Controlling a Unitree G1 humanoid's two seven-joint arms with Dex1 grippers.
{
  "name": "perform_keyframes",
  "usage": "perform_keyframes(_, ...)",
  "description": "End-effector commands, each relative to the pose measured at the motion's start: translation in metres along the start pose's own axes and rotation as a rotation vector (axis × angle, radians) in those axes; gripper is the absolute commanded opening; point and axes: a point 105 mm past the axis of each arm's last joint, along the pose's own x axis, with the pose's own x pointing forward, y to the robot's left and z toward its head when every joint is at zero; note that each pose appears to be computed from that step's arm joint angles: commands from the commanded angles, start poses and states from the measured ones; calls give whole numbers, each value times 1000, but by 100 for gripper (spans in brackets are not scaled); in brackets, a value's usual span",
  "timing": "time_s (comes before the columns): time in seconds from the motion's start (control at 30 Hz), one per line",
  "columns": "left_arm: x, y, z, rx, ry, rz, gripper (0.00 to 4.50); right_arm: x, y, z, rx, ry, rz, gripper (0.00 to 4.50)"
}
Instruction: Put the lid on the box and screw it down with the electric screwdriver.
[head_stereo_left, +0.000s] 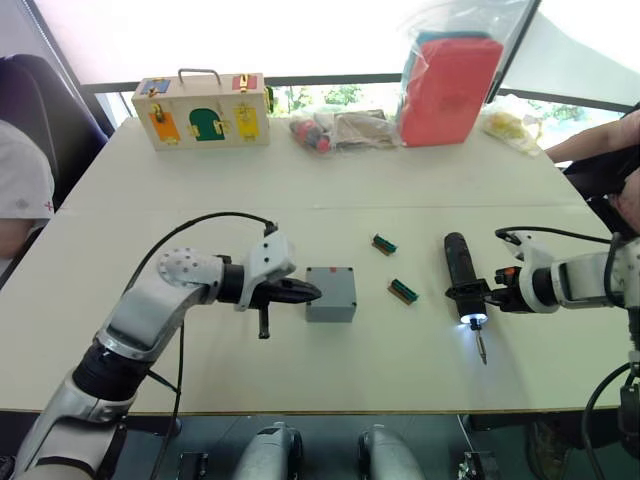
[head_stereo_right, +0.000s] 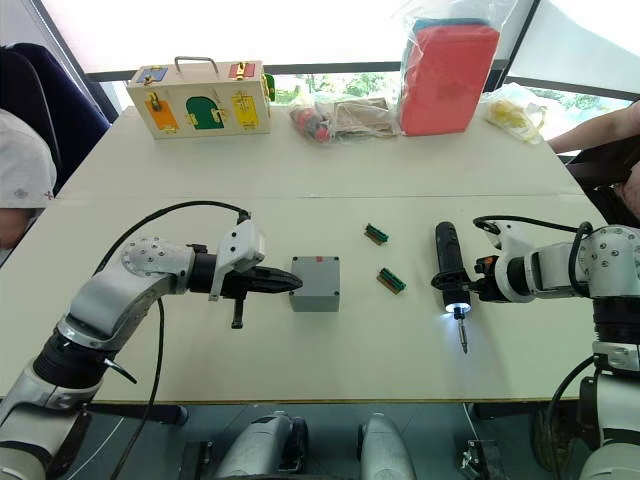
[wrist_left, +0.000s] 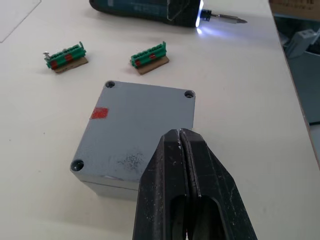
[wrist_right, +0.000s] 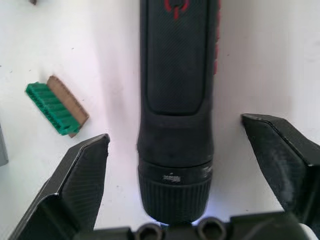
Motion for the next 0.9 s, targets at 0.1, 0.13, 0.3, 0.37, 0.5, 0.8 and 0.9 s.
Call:
perform_keyframes(0.1,-50,54,22,-10,-74,232,0,-49,73,72,-377,-462,279,445)
perform_keyframes(0.13,-54,58,17,-13,-55,246,0,-55,89,74,-468,-517,337,445)
perform_keyframes(0.3,-47,46,-6,-47,-13,197,0,-43,150,46,-753,-560,456,445)
perform_keyframes(0.37,-39,37,-13,-78,-7,160,0,-23,153,19,-895,-467,423,445)
perform_keyframes(0.5,-24,25,-45,-41,139,128,0,0,149,-14,-911,-362,464,445)
perform_keyframes(0.8,3,16,-48,-49,110,37,0,19,153,-43,-946,-240,551,445)
perform_keyframes(0.9,8,18,-46,-29,104,28,0,19,159,-53,-955,-202,600,445)
